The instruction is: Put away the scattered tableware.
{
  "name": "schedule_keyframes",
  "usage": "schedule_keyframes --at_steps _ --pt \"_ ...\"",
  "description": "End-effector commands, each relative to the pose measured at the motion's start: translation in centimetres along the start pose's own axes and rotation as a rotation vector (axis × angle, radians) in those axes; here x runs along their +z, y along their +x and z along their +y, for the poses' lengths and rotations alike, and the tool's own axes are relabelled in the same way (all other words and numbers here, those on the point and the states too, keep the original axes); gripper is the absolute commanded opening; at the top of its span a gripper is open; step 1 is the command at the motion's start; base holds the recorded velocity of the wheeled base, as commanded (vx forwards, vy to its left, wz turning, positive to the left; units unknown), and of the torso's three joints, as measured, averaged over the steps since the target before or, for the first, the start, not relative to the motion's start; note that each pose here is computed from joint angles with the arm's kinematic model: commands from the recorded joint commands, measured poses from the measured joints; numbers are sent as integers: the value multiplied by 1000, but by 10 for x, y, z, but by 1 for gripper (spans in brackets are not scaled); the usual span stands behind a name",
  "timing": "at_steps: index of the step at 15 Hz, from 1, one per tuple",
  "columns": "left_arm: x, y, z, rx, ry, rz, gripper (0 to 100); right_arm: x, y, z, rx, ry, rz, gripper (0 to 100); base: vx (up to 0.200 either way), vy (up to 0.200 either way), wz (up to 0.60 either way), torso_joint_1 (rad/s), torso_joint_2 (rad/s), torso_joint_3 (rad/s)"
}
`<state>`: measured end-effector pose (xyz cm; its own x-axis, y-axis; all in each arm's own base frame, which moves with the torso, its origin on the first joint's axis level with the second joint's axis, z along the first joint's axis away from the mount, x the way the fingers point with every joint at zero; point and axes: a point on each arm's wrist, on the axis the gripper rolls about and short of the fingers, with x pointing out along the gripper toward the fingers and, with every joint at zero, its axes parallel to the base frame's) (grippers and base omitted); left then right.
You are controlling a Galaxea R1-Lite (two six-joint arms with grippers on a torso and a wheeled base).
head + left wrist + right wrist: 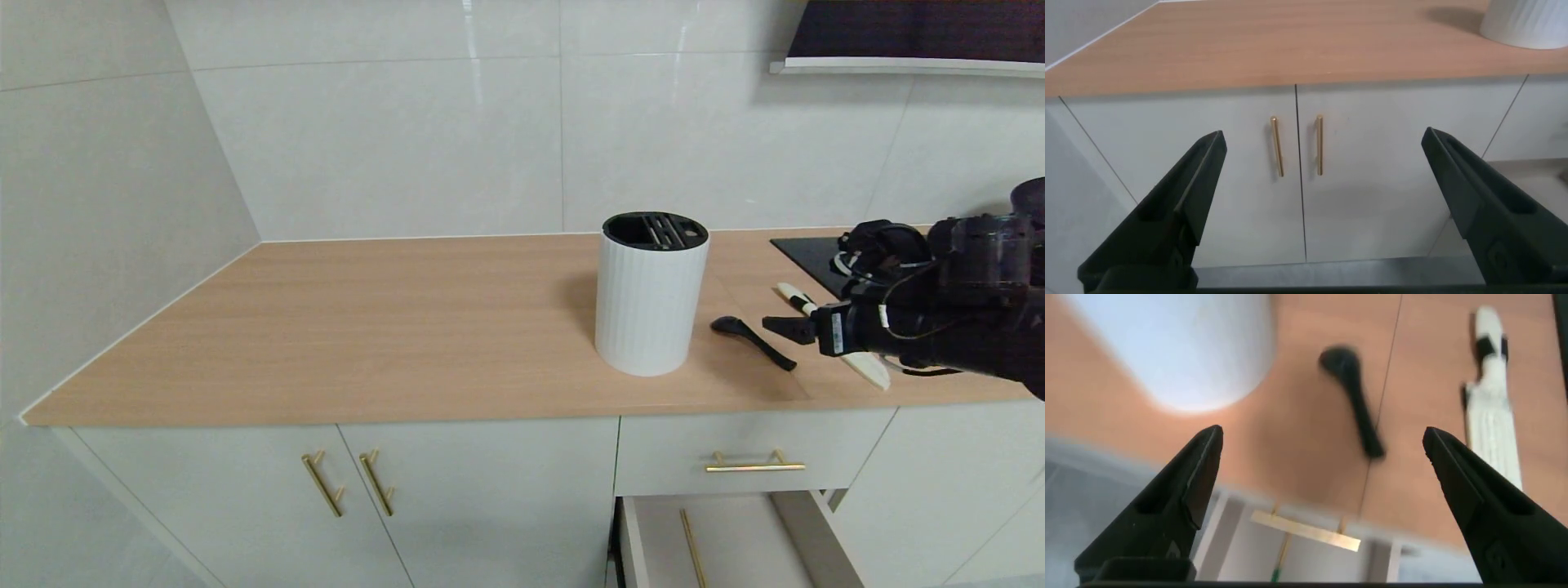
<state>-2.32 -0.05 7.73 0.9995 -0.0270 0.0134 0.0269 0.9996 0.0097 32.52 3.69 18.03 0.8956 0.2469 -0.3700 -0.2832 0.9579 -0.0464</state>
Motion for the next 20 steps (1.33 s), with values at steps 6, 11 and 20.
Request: schedule_keyframes --at_steps 6,11,20 --pt "0 0 0 -1 0 1 100 -33 79 -17 0 -1 113 100 0 0 0 0 0 0" --pt "0 0 0 -1 0 1 100 -48 98 -19 0 -5 125 100 0 0 0 0 0 0" --pt "0 0 0 1 0 1 100 -57 113 -30 -21 11 132 0 0 0 0 0 0 0"
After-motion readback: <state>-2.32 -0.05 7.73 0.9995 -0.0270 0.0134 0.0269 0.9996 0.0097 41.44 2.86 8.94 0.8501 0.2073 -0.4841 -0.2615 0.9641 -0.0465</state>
